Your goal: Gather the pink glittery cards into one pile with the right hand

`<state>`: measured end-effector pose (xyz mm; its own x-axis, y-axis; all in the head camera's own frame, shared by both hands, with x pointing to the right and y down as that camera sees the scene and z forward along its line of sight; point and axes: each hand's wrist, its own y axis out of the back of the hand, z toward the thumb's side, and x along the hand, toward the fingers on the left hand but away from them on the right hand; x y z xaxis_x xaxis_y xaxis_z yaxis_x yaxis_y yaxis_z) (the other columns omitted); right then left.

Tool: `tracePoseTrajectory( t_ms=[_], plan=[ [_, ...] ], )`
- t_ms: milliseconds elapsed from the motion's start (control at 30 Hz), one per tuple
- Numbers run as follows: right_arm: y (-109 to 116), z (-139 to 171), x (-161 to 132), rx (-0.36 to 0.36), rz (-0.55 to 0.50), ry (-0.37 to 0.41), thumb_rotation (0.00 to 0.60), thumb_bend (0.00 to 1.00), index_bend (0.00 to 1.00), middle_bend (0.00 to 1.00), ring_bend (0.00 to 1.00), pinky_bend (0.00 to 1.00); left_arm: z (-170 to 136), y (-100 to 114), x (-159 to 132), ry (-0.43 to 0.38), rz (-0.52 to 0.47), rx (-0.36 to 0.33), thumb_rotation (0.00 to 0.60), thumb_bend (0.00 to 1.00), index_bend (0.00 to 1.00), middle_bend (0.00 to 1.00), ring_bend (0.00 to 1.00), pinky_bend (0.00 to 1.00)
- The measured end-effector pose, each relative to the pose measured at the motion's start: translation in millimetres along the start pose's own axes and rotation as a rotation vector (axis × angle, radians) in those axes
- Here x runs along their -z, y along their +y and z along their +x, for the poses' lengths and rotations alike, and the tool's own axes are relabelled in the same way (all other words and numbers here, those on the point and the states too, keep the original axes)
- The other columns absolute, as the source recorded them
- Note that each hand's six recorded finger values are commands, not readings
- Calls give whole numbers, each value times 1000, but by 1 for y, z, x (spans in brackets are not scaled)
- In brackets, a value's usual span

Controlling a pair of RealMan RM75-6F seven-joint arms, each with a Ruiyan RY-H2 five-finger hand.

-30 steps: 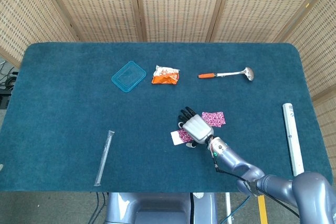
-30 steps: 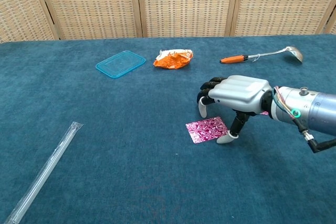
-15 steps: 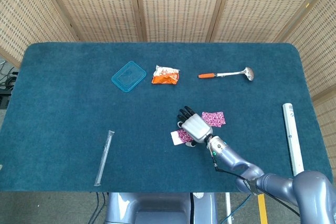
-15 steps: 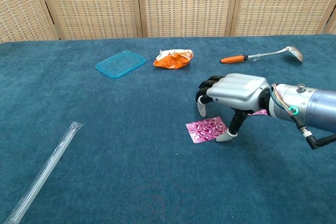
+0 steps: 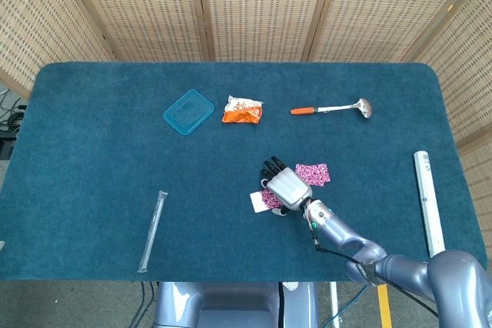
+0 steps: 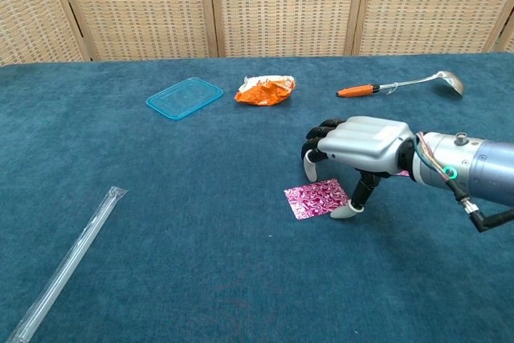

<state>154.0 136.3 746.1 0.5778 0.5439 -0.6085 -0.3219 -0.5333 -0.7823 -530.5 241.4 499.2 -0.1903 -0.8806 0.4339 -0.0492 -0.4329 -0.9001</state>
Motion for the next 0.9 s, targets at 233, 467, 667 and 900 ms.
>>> tracePoseTrajectory(
  t_ms=[233,467,667,900],
  plan=[
    [-3,2,2,-5,-2,-3,600,296,421,185,0,0,1,0,-2,-4,0,0,600,46,0,0,0,0],
    [-5,5,4,-4,-10,-8,600,370,457,192,0,0,0,1,-2,-5,2,-4,600,46,0,0,0,0],
    [-7,9,5,-3,-19,-9,600,414,468,197,0,0,-1,2,-3,-6,3,-4,600,46,0,0,0,0],
    [-5,10,6,2,-23,-10,600,414,468,197,0,0,0,2,-4,-8,1,-5,600,46,0,0,0,0]
  ],
)
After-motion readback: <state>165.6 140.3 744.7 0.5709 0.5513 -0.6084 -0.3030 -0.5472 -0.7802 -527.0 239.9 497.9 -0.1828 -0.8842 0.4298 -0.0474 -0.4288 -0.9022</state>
